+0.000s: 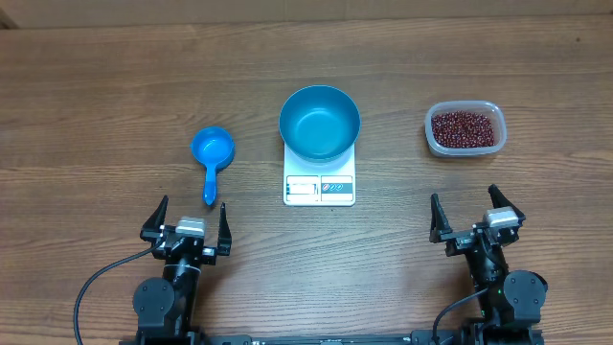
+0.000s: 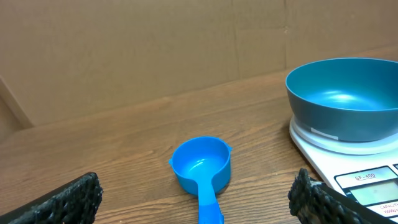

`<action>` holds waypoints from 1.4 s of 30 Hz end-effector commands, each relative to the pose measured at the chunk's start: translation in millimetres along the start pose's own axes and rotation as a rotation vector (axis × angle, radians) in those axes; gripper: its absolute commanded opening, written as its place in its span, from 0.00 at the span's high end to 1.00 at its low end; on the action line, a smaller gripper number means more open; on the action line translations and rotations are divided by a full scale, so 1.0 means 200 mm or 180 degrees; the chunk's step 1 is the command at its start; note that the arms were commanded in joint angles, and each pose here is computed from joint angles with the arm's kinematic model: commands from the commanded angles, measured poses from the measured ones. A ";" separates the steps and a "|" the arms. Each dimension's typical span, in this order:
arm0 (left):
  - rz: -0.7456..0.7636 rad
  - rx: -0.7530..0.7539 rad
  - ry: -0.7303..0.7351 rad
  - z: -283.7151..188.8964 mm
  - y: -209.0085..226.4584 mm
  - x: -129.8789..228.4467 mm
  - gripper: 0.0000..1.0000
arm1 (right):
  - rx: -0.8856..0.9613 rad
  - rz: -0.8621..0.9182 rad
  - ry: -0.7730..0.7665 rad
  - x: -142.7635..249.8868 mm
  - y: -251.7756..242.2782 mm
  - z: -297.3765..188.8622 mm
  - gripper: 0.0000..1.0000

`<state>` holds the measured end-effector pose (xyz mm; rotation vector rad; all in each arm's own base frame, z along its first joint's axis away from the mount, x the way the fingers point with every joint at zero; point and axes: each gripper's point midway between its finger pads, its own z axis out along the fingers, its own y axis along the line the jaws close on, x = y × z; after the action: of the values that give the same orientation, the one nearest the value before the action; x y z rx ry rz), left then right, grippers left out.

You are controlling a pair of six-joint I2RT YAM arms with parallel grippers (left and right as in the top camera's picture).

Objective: Scoop item into bowl and weigh 150g on scale

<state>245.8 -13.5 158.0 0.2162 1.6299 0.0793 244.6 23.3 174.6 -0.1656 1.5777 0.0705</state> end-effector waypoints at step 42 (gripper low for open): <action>-0.0020 -0.0058 -0.0132 -0.07 0.05 -0.21 0.00 | -0.0028 -0.0052 -0.0022 0.01 0.01 0.00 0.00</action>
<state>242.4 -13.5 165.2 0.2174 1.6470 0.0776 244.6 23.4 174.6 -0.1656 1.5777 0.0711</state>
